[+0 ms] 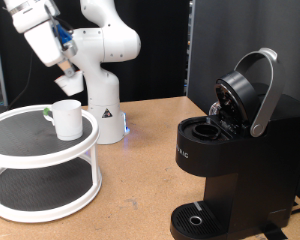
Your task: Make a cup of coffee with the keurig machine
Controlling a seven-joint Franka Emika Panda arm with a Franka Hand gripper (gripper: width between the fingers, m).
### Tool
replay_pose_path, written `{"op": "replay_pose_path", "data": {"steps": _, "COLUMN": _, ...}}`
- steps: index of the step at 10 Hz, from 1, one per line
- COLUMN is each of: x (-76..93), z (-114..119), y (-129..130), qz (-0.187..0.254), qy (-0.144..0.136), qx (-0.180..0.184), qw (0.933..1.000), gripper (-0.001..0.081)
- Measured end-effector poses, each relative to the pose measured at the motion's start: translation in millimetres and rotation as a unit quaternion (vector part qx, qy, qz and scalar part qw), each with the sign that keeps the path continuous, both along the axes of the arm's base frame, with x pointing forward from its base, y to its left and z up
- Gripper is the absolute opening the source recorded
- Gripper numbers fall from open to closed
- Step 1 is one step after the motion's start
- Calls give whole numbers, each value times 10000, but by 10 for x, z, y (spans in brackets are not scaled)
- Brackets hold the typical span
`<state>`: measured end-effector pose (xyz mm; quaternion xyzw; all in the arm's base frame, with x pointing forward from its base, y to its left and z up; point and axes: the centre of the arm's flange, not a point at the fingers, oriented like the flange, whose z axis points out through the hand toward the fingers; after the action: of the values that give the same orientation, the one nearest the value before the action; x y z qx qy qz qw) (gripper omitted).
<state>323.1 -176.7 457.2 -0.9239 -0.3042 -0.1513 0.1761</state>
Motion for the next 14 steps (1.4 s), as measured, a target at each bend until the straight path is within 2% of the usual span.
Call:
{"op": "replay_pose_path", "data": {"steps": 1, "x": 27, "z": 46, "y": 65, "qz": -181, "qy": 43, "qx": 74, "qw": 9998, "gripper": 21}}
{"op": "replay_pose_path", "data": {"steps": 2, "x": 23, "z": 33, "y": 62, "qz": -136, "qy": 33, "qx": 68, "qw": 9999, "gripper": 21}}
{"op": "replay_pose_path", "data": {"steps": 4, "x": 75, "z": -5, "y": 166, "qz": -330, "qy": -138, "qx": 527, "qw": 9980, "gripper": 21}}
{"op": "replay_pose_path", "data": {"steps": 5, "x": 152, "z": -18, "y": 295, "qz": -410, "qy": -291, "qx": 801, "qw": 9955, "gripper": 21}}
{"op": "replay_pose_path", "data": {"steps": 6, "x": 232, "z": -20, "y": 439, "qz": -342, "qy": -364, "qx": 905, "qw": 9946, "gripper": 21}}
{"op": "replay_pose_path", "data": {"steps": 8, "x": 372, "z": -12, "y": 719, "qz": 100, "qy": -369, "qx": 789, "qw": 9961, "gripper": 21}}
{"op": "replay_pose_path", "data": {"steps": 10, "x": 519, "z": -12, "y": 910, "qz": -70, "qy": -293, "qx": 588, "qw": 9978, "gripper": 21}}
{"op": "replay_pose_path", "data": {"steps": 11, "x": 511, "z": -20, "y": 901, "qz": -41, "qy": -288, "qx": 601, "qw": 9978, "gripper": 21}}
{"op": "replay_pose_path", "data": {"steps": 14, "x": 601, "z": 34, "y": 1043, "qz": 153, "qy": -608, "qx": 1010, "qw": 9929, "gripper": 21}}
